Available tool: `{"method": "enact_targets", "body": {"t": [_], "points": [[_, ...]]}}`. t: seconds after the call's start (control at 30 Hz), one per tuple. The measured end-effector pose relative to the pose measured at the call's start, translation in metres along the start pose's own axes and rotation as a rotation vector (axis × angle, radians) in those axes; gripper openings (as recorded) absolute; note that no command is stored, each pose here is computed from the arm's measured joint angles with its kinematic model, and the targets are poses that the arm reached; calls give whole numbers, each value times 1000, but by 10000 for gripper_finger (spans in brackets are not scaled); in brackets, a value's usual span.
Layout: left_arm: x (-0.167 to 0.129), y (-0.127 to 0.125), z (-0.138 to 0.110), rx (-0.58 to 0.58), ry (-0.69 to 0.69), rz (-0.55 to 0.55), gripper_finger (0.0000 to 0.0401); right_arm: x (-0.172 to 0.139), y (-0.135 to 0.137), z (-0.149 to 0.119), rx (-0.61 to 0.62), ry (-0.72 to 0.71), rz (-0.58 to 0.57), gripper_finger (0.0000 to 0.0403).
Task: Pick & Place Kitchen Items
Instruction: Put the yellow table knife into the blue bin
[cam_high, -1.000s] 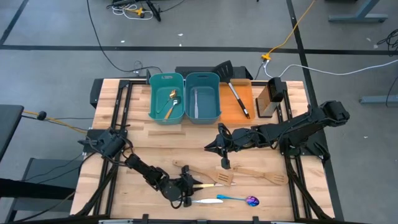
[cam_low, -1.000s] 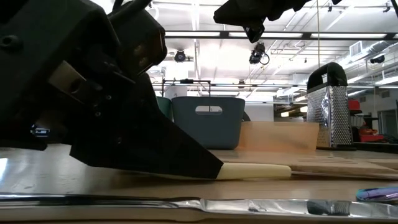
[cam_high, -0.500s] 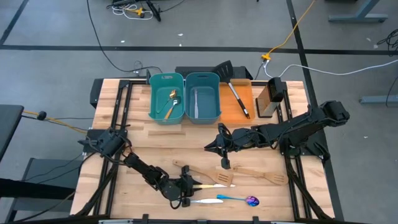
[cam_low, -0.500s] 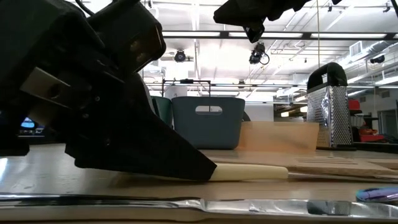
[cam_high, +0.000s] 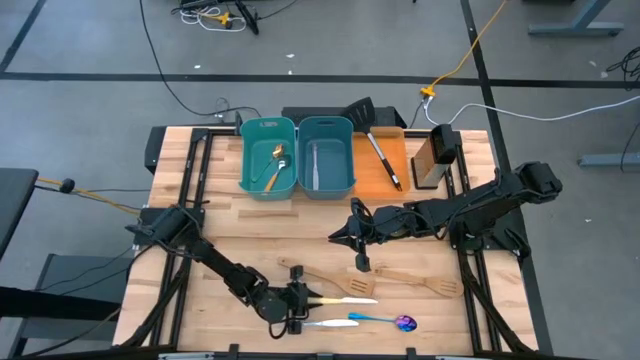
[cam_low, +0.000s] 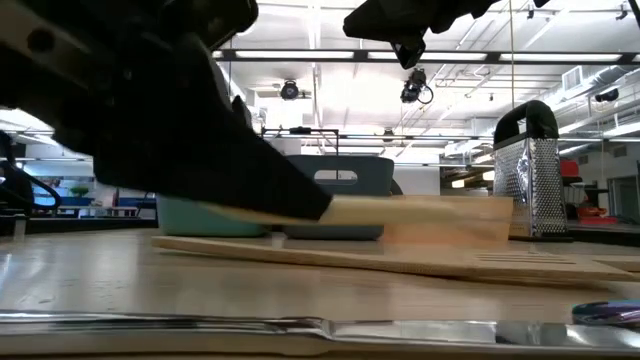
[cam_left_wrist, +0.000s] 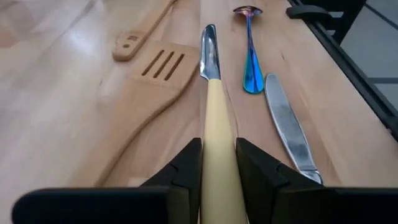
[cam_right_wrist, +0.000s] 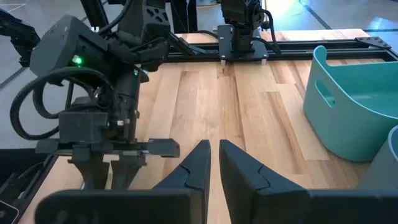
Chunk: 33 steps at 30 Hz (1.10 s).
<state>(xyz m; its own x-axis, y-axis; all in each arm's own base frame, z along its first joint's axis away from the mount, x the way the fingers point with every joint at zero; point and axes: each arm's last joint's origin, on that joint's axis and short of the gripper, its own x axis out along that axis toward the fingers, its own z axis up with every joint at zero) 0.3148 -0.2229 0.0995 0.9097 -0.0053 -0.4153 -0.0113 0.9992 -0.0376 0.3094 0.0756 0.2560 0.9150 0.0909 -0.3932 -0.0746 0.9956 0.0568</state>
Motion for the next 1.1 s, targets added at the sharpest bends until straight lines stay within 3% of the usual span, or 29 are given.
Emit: {"method": "enact_targets", "body": {"t": [0.5,1.1], "points": [[-20,22,40,47,33,103,84,0,0,2,-4,-25,4,45],[-50,87,96,18,69,340,84,-6,1,16,-71,-149,11,45]]}}
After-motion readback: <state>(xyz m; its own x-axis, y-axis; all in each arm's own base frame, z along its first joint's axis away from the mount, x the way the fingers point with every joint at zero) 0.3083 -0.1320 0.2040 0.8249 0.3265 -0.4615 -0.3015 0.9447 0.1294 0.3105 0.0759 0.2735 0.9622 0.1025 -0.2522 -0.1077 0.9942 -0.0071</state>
